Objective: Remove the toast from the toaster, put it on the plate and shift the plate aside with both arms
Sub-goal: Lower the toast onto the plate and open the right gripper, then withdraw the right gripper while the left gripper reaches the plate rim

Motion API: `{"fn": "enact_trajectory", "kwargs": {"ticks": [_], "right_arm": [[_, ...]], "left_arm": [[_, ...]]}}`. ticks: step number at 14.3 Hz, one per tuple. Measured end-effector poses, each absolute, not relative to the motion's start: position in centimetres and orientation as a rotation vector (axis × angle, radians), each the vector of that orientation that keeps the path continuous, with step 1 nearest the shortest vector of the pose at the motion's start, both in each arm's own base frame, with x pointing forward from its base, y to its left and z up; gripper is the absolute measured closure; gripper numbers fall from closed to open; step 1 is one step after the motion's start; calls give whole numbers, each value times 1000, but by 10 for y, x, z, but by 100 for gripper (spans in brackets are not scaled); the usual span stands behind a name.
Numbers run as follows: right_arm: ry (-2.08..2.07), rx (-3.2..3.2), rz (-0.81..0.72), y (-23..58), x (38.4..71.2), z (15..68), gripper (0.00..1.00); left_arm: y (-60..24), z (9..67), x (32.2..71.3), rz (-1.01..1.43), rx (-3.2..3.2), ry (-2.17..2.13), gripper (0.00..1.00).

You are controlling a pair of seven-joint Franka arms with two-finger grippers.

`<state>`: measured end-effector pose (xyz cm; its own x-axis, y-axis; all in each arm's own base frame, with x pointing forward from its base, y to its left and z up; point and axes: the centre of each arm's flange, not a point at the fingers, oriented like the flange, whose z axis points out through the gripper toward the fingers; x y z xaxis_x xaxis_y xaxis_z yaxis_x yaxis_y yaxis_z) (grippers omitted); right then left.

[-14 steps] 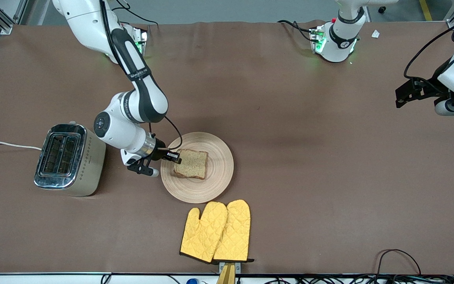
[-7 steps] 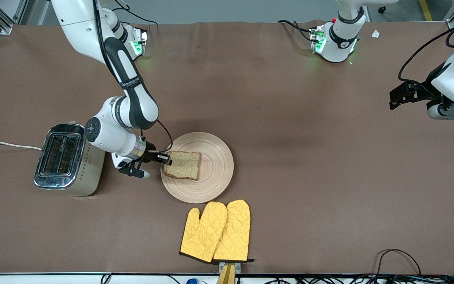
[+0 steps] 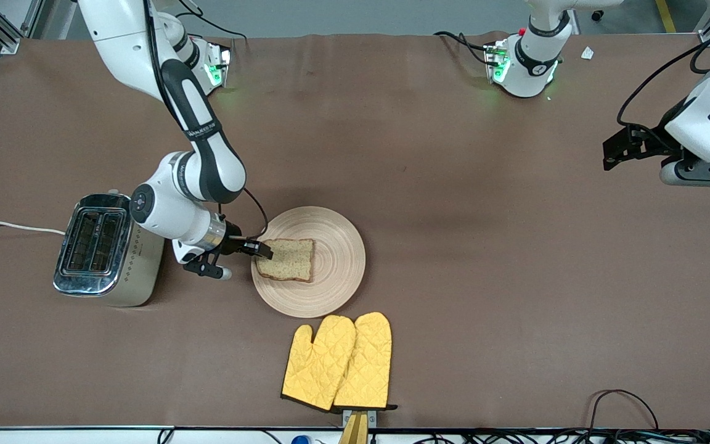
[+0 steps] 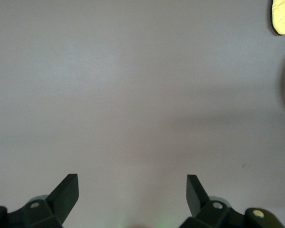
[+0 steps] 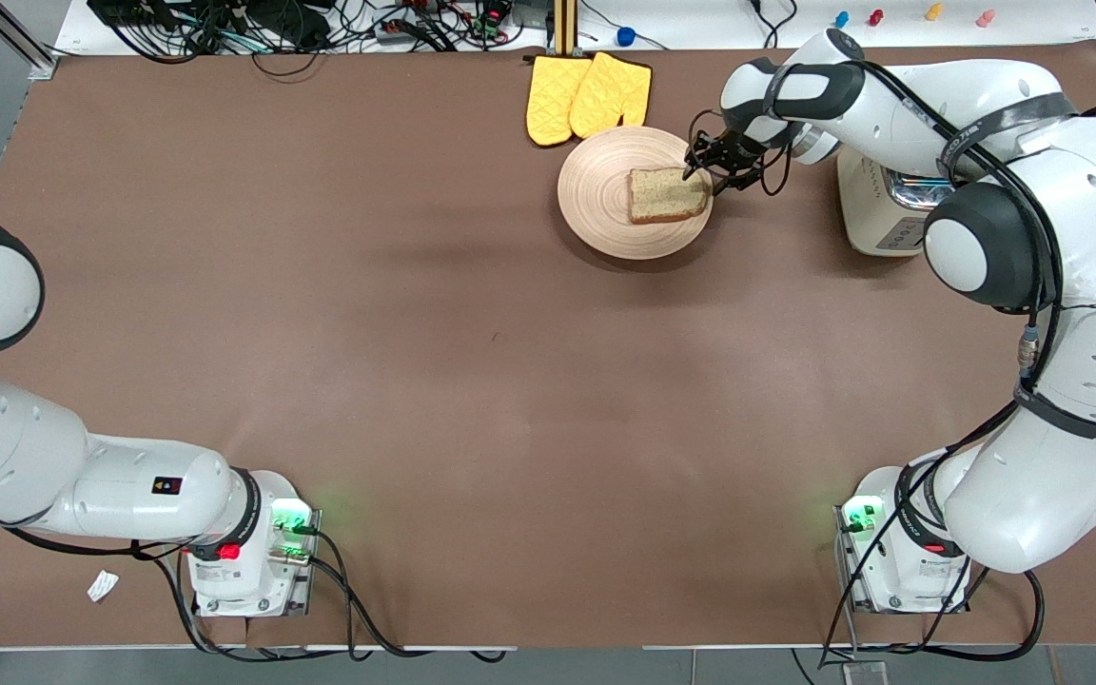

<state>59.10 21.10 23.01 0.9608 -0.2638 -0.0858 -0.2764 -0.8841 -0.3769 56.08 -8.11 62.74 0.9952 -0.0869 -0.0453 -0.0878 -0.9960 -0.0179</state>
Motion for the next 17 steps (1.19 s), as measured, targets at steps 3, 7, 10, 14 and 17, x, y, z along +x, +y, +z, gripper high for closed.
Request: {"fn": "enact_trajectory", "kwargs": {"ticks": [3, 7, 10, 14, 17], "right_arm": [[407, -2726, 36, 198, 595, 231, 14], [388, -2770, 76, 160, 605, 244, 0], [345, -2810, 104, 129, 610, 281, 0], [208, -2916, 98, 91, 608, 356, 0], [122, -2988, 130, 65, 600, 416, 0]], "left_arm": [[-80, 629, 560, 70, -3118, 135, 0], [-82, 627, 557, 108, -3135, 135, 0], [-89, 609, 554, 237, -3252, 134, 0], [-110, 534, 580, 480, -3393, 115, 0], [-129, 457, 611, 661, -3531, 25, 0]]}}
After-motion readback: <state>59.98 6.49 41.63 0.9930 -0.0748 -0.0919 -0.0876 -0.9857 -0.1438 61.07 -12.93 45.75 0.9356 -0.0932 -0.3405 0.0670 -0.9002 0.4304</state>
